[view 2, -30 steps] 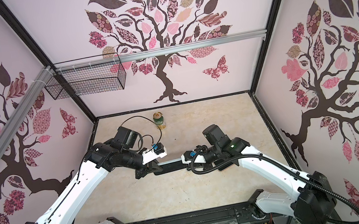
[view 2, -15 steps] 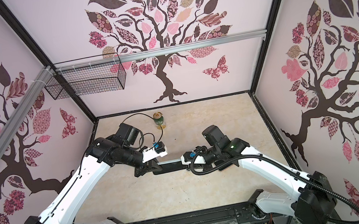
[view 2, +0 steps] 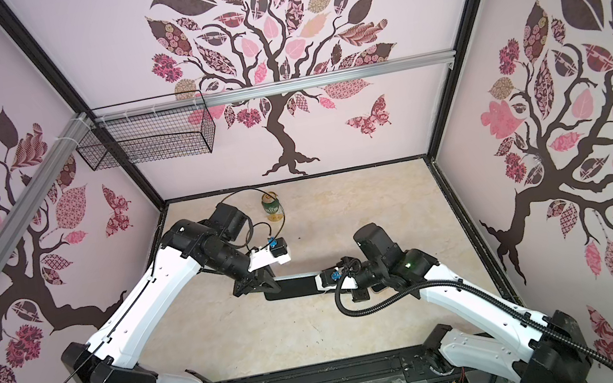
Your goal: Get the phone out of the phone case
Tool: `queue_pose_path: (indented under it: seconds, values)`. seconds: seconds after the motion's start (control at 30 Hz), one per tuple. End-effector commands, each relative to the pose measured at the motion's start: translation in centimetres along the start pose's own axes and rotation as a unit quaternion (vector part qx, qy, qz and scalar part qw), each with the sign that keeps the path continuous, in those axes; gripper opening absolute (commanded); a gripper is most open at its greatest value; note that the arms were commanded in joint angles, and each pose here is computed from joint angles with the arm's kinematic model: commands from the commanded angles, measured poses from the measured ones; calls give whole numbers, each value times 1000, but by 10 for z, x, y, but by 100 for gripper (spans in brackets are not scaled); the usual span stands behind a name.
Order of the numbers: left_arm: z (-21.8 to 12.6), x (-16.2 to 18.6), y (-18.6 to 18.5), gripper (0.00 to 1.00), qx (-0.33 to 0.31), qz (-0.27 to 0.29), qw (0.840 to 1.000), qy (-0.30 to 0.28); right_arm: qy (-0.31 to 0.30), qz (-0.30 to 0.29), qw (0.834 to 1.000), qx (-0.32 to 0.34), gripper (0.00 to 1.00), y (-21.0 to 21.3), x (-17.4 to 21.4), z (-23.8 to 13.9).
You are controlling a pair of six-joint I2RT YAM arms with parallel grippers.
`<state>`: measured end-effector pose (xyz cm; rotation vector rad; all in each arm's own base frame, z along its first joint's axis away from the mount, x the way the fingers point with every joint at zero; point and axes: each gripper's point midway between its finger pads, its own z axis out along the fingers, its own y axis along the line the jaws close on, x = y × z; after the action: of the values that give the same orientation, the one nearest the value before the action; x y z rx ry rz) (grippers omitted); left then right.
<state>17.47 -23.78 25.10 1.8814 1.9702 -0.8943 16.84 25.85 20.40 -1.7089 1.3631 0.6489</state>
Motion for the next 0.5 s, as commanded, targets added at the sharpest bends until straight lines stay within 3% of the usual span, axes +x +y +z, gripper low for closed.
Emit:
queue_pose_path:
  seconds: [0.0,0.13,0.27,0.37,0.47]
  values:
    - [0,-20,-16,0,51,24,997,-43,-74,-80,993,45,0,-21,-50,-12]
    - [0,-19,-15,0,50,23,998,-40,-71,-84,993,52,0,-23,-50,-14]
    - [-5,-18,-7,0,5,33,999,-36,-40,-73,995,59,0,-21,-36,-14]
    - [-11,-20,1,0,-47,48,997,-46,-7,-66,996,66,27,-17,-20,-16]
    - [-19,-23,6,0,-96,67,991,-63,-7,-62,996,68,42,-12,-18,-18]
